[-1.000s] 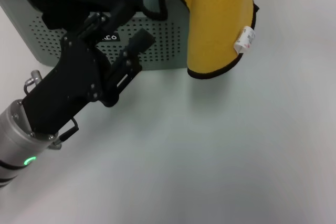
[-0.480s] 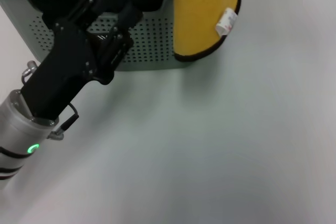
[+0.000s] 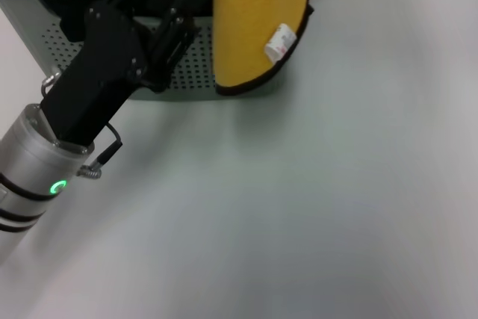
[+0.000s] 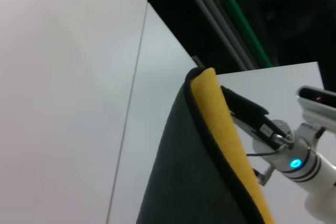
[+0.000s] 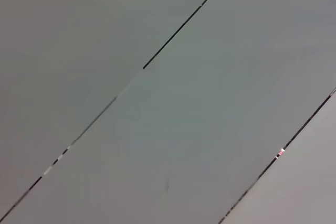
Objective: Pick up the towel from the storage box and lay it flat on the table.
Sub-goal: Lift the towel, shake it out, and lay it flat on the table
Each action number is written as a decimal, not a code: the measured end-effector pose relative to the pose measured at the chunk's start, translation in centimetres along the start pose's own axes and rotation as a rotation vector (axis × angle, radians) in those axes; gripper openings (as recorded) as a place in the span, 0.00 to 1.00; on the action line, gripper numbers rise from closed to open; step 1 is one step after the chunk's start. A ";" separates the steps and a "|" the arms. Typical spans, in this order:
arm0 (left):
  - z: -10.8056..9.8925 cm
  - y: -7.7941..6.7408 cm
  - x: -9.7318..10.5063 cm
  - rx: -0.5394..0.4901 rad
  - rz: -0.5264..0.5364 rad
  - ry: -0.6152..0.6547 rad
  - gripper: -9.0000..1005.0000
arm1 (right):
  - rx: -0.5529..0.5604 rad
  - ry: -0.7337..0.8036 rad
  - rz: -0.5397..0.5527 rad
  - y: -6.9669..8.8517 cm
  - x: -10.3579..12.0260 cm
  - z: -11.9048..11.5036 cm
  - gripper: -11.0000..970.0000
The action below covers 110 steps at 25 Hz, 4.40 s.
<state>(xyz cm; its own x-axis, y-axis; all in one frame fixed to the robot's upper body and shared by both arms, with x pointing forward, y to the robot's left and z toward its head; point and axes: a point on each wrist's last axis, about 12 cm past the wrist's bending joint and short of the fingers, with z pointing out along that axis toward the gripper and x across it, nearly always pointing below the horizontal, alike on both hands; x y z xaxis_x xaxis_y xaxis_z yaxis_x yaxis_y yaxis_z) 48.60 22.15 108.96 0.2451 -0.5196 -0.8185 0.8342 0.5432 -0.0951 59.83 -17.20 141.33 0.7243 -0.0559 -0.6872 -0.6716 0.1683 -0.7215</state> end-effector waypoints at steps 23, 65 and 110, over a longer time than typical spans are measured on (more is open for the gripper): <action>-0.1 0.6 -0.3 -0.087 -0.026 -0.035 0.48 | -0.017 0.033 -0.035 0.5 0.0 2.9 0.03; -2.2 1.5 -0.3 -0.249 0.001 -0.016 0.42 | -0.021 0.054 -0.056 0.2 -0.9 1.9 0.03; -3.1 0.3 -1.2 -0.221 0.200 -0.071 0.02 | 0.019 0.019 -0.036 1.7 -0.1 1.5 0.03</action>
<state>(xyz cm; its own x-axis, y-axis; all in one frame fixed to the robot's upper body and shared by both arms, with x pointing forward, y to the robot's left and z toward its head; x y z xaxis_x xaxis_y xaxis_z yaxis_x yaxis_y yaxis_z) 47.02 24.98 108.16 0.4342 -0.4287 -0.7922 0.6403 0.7655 -0.0633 58.87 -15.45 140.33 0.7448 -0.0807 -0.6624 -0.6418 0.1849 -0.7442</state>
